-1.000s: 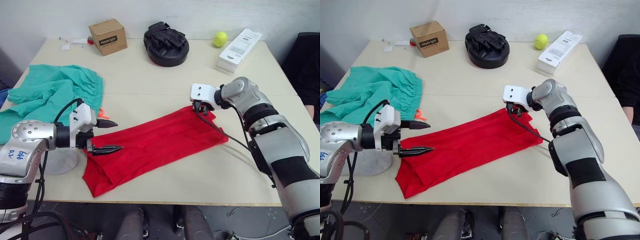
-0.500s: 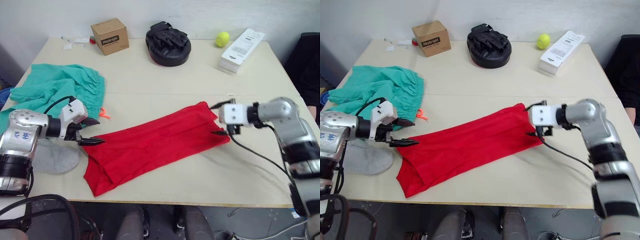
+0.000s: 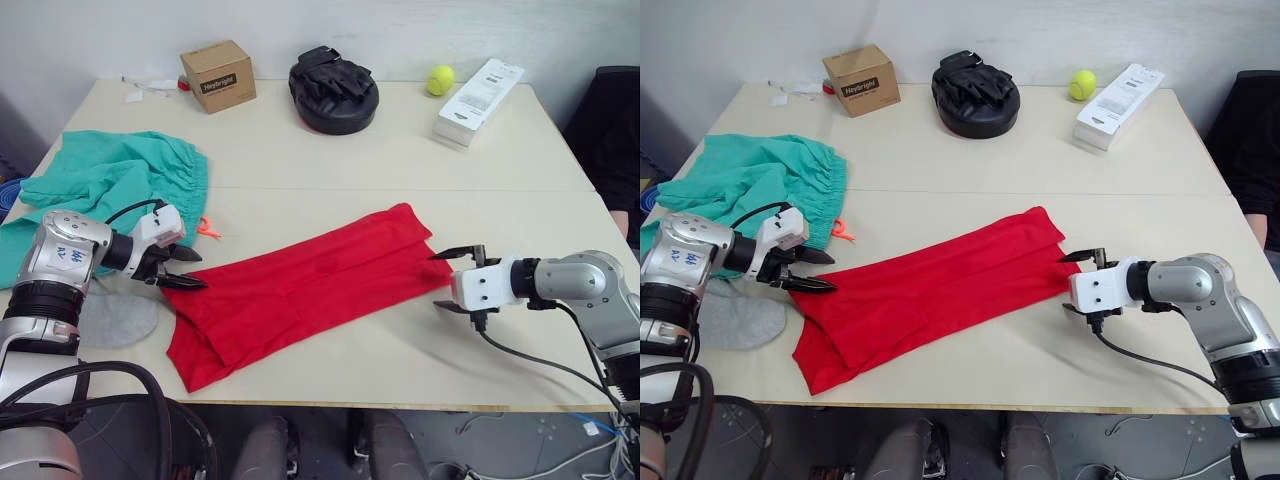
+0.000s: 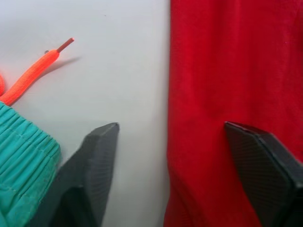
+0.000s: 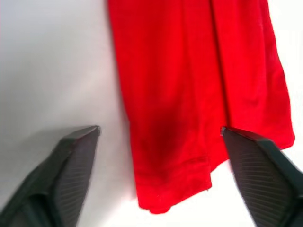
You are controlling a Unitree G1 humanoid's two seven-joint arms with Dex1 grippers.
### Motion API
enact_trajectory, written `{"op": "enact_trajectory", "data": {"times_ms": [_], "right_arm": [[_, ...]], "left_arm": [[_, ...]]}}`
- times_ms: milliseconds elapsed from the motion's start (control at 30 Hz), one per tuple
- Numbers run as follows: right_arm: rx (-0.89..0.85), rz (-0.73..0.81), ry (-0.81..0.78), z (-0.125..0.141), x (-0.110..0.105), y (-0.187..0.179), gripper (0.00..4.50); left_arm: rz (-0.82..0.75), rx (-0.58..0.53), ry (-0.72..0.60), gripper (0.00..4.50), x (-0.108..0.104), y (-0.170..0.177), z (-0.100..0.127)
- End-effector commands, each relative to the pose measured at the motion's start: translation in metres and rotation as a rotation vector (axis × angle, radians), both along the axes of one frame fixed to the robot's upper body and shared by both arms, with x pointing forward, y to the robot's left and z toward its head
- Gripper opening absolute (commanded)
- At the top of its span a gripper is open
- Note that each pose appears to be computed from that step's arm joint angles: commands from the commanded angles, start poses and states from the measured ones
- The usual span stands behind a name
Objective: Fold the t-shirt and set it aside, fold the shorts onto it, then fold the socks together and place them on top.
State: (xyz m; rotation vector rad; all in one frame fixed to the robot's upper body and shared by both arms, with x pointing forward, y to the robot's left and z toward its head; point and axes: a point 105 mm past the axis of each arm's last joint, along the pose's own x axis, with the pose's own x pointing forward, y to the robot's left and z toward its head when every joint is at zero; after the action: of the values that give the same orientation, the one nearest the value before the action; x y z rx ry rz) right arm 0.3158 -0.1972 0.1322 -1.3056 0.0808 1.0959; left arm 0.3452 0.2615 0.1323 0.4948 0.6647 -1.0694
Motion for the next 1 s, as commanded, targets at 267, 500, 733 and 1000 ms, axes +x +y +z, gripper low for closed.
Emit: {"op": "enact_trajectory", "data": {"times_ms": [267, 500, 733, 1000], "right_arm": [[0.015, -0.020, -0.001, -0.008, 0.014, 0.006, 0.31], [0.012, -0.001, -0.007, -0.004, 0.030, 0.011, 0.03], [-0.018, 0.006, -0.066, 0.007, 0.072, 0.029, 0.03], [-0.068, 0.024, -0.050, 0.010, 0.092, 0.041, 0.03]], "left_arm": [[-0.046, 0.016, 0.090, 0.06, -0.022, -0.001, -0.009], [-0.026, 0.040, 0.142, 0.00, -0.036, -0.003, -0.017], [0.016, -0.054, 0.150, 0.00, -0.056, -0.037, -0.021], [0.056, -0.126, 0.180, 0.00, -0.090, -0.062, -0.033]]}}
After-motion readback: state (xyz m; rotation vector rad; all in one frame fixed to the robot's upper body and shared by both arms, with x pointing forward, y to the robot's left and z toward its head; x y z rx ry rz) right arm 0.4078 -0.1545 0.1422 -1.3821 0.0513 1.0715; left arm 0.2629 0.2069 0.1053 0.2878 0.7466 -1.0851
